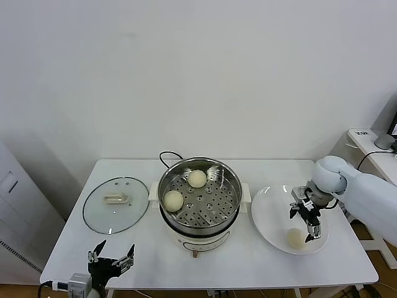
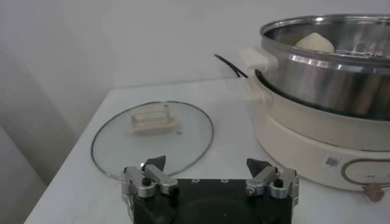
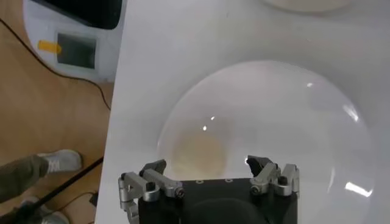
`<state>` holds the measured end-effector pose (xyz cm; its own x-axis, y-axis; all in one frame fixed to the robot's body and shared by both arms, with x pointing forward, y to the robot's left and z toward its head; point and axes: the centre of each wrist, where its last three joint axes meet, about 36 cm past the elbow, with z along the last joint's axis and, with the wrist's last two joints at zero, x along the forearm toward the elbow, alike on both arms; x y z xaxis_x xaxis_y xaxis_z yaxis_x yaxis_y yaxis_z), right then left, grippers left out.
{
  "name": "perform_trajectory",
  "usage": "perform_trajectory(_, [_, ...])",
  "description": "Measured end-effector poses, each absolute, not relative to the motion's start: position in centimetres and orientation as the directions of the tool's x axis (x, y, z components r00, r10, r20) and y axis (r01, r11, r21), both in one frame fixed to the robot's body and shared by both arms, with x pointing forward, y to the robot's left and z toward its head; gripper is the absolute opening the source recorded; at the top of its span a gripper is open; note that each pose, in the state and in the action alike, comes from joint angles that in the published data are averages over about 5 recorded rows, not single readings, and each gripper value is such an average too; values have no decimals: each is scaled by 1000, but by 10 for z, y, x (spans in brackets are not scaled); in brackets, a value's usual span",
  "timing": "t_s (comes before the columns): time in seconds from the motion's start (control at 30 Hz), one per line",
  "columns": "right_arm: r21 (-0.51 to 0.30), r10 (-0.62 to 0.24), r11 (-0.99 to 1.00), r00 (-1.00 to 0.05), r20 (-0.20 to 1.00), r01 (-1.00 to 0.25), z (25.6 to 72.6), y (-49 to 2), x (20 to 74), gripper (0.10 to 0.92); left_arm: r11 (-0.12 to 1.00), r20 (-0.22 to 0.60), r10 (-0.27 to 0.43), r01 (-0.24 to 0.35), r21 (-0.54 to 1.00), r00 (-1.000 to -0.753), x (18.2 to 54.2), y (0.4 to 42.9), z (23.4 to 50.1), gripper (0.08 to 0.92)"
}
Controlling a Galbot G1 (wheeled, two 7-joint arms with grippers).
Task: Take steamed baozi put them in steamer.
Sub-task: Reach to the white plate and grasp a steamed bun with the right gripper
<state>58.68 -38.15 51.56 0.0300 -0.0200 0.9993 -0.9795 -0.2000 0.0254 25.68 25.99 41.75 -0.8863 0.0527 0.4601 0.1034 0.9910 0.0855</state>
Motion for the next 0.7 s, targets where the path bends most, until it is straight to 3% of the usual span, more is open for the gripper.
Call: perform_trajectory(0.7, [5, -27, -146, 10, 1000, -989, 472, -384, 576, 823, 991, 474, 50, 103, 87, -879, 257, 261, 411, 823])
